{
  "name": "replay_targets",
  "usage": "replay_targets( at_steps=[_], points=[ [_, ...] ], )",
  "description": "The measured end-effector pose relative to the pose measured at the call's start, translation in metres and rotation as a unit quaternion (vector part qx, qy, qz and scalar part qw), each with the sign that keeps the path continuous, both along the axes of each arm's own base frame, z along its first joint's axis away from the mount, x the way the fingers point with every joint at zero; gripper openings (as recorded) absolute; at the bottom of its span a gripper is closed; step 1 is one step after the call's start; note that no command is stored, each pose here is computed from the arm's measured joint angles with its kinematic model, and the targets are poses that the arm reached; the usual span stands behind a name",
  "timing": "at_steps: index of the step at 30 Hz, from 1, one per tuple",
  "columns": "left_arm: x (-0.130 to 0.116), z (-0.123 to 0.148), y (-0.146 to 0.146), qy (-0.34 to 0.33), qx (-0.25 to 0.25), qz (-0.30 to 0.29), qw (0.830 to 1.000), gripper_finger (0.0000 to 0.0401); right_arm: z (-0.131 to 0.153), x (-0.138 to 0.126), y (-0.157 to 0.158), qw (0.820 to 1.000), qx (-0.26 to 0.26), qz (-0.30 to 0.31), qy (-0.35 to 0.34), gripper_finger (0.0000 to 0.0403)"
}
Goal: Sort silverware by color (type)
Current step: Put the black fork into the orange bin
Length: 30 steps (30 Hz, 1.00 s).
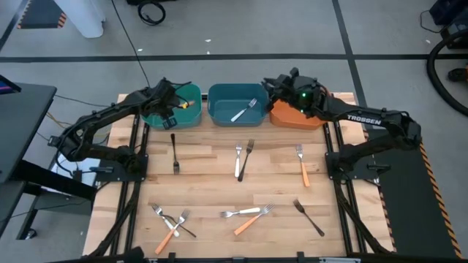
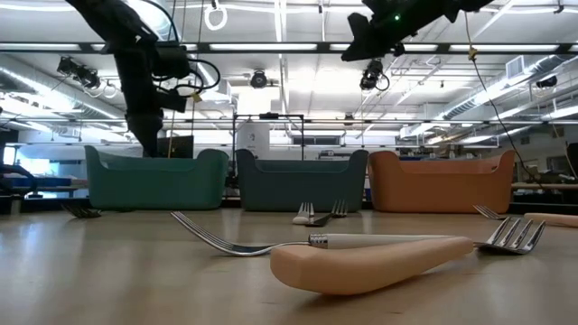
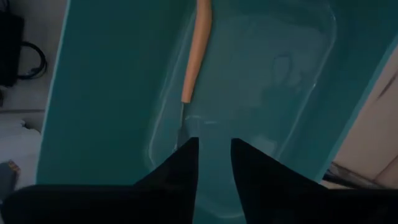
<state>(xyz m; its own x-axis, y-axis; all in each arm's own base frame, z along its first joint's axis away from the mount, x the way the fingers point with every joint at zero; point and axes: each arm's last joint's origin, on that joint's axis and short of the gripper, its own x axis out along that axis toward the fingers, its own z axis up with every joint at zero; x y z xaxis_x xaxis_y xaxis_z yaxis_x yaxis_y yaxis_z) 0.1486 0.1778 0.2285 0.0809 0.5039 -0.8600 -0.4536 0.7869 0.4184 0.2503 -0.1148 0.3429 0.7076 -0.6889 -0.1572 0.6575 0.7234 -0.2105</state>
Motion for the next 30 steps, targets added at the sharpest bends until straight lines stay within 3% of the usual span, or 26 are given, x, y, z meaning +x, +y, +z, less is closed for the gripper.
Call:
replay_targets(
  at_steps=[6,13,16,21,24,30],
  points=[
    [0.004,0.006,-0.012,-0.016,0.0,-0.003,1.0,0.0104,-0.011,-0.004,0.036,0.994,0.038,0.049,0.085,0.0077],
    [0.02,0.04,-0.022,-0.063,0.036,-0.035,0.997,0.0103,-0.025,-0.025,0.08,0.974,0.18,0.05,0.126,0.0078],
    [0.028,0.061,-0.018,-0.09,0.078,-0.06,0.991,0.0103,-0.038,-0.037,0.093,0.945,0.28,0.042,0.164,0.0078],
    [0.036,0.099,-0.013,-0.147,0.142,-0.07,0.976,0.0103,-0.055,-0.054,0.112,0.857,0.458,0.013,0.235,0.0078],
    [0.037,0.12,-0.012,-0.175,0.166,-0.068,0.968,0.0103,-0.061,-0.063,0.125,0.823,0.499,-0.013,0.271,0.0081],
    [0.036,0.151,-0.013,-0.219,0.195,-0.056,0.954,0.0103,-0.064,-0.073,0.153,0.776,0.555,-0.037,0.299,0.0103]
  ],
)
